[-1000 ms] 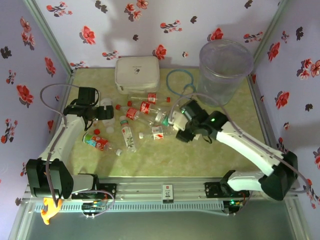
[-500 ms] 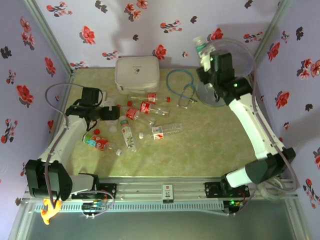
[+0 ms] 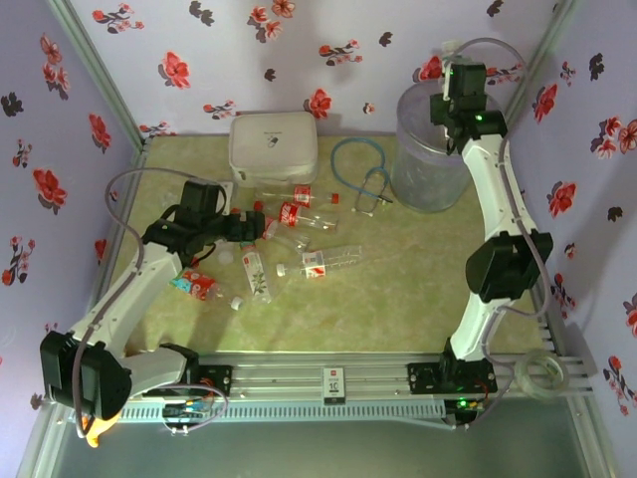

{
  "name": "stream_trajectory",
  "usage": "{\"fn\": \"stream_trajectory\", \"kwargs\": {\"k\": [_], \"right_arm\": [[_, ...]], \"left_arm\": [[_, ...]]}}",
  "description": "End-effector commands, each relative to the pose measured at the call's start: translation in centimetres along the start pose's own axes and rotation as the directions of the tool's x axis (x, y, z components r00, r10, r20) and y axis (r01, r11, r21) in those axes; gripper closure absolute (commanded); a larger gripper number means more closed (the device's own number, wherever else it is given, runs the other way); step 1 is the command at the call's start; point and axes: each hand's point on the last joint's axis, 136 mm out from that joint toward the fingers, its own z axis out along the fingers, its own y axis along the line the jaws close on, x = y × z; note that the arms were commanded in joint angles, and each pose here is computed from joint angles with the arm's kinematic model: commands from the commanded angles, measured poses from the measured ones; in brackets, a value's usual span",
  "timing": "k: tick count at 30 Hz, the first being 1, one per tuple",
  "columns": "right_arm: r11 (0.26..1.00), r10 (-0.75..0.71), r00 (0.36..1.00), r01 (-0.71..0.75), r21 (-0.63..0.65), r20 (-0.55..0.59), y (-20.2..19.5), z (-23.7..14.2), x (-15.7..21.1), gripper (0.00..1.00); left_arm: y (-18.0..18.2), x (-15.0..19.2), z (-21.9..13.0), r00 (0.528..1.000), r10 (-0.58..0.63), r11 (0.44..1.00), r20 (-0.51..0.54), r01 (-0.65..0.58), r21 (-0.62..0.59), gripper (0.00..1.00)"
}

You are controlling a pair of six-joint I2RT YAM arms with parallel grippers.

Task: Put the plastic bottles in the bin

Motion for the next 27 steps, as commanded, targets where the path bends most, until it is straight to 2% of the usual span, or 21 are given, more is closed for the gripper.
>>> {"fn": "stream_trajectory", "kwargs": {"k": [1, 11, 20, 23, 27], "right_arm": [[0.999, 0.039, 0.999, -0.039, -0.014, -0.023, -0.6, 1.6, 0.3, 0.75], [0.998, 0.059, 0.985, -0.063, -0.022, -0.162, -0.6, 7.7, 6.5, 0.74], [0.997, 0.049, 0.964, -0.060, -0.037, -0.262, -0.4, 10.6, 10.4, 0.69], [0.997, 0.048, 0.960, -0.064, -0.047, -0.276, -0.2, 11.0, 11.0, 0.61], [0.997, 0.045, 0.954, -0.063, -0.051, -0.297, 0.0, 11.5, 11.9, 0.42]], "left_arm": [[-0.9, -0.7, -0.3, 0.995, -0.077, 0.996, 0.059, 0.074, 0.045, 0.00], [-1.4, -0.3, 0.3, 0.997, -0.068, 0.997, 0.033, 0.067, 0.045, 0.00], [-1.4, -0.5, 0.6, 0.996, -0.085, 0.995, 0.031, 0.084, 0.045, 0.00], [-1.2, -0.3, 0.9, 0.996, -0.086, 0.996, 0.027, 0.085, 0.033, 0.00], [-0.9, 0.0, 1.2, 0.996, -0.086, 0.996, 0.015, 0.085, 0.018, 0.00]]}}
